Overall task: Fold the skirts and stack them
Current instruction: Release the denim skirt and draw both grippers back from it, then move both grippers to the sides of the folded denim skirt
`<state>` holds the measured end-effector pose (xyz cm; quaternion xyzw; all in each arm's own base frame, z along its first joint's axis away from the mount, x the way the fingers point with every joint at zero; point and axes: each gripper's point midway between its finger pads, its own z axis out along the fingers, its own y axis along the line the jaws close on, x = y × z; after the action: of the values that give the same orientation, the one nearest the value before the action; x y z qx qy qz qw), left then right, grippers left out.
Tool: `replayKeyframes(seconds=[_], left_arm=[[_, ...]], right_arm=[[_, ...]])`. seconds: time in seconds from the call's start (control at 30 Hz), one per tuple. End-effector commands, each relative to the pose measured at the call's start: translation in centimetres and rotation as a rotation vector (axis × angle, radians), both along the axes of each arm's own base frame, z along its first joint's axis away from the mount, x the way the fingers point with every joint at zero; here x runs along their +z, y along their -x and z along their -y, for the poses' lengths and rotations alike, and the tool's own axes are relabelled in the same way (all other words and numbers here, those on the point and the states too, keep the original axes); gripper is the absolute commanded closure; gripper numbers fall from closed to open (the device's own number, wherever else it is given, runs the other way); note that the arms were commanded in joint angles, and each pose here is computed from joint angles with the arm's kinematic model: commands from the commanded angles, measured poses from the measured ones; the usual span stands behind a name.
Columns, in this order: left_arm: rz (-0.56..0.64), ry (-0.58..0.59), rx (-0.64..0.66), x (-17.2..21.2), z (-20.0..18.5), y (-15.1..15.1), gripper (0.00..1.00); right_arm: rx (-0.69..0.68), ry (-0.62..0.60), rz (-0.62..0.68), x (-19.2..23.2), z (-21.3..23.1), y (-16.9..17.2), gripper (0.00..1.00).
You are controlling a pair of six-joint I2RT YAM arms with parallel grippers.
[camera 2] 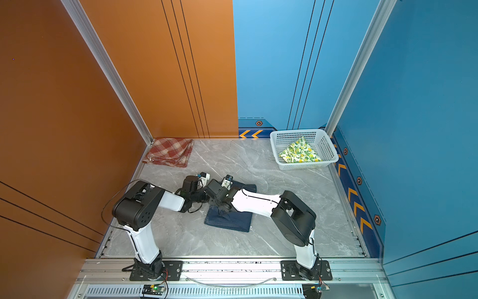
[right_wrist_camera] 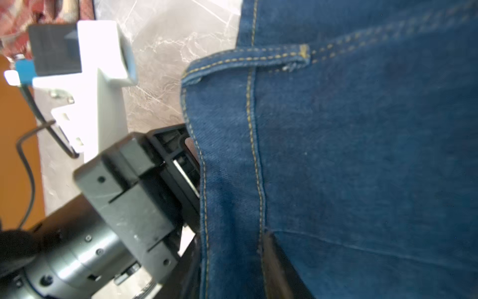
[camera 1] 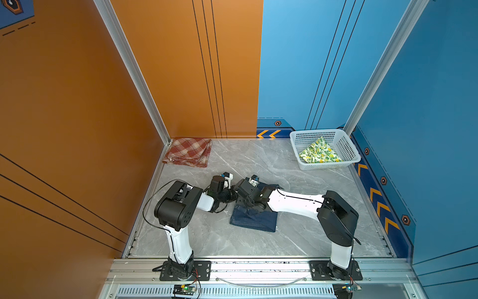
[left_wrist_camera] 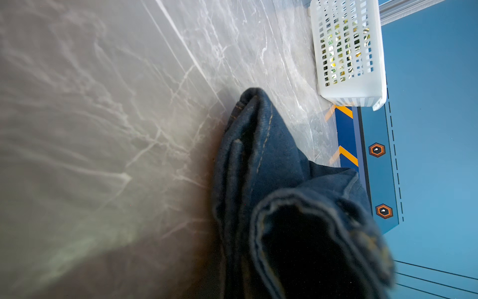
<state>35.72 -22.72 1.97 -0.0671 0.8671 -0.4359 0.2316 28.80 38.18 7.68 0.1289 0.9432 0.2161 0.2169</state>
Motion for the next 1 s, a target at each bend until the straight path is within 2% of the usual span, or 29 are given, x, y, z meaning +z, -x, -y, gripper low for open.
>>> replayKeyframes(seconds=[0.0, 0.13, 0.3, 0.47, 0.6, 0.73, 0.97], left_arm=[[-0.401, -0.205, 0.050, -9.3, -4.2, 7.7, 0.89], [-0.389, -0.204, 0.068, -8.8, -4.4, 7.4, 0.86], [-0.375, -0.213, 0.097, -7.9, -4.9, 7.0, 0.72], [-0.346, -0.231, 0.117, -6.4, -5.2, 6.4, 0.66], [-0.313, -0.284, 0.144, -4.7, -6.1, 5.8, 0.57], [-0.264, -0.368, 0.223, -2.5, -8.1, 5.2, 0.49], [-0.103, -0.483, 0.374, 3.8, -11.6, 4.0, 0.48]], right_arm=[[-0.022, -0.056, 0.056, 2.4, 0.5, -0.7, 0.50], [-0.041, -0.045, 0.089, 3.5, 2.6, -0.9, 0.48], [-0.063, -0.002, 0.129, 4.1, 6.1, -0.8, 0.47], [-0.052, 0.027, 0.189, 6.0, 8.9, -0.7, 0.44], [-0.032, 0.058, 0.227, 7.3, 11.1, -0.7, 0.43], [-0.027, 0.096, 0.265, 8.2, 13.3, -0.7, 0.43], [0.003, 0.137, 0.289, 8.5, 15.7, -0.5, 0.42]])
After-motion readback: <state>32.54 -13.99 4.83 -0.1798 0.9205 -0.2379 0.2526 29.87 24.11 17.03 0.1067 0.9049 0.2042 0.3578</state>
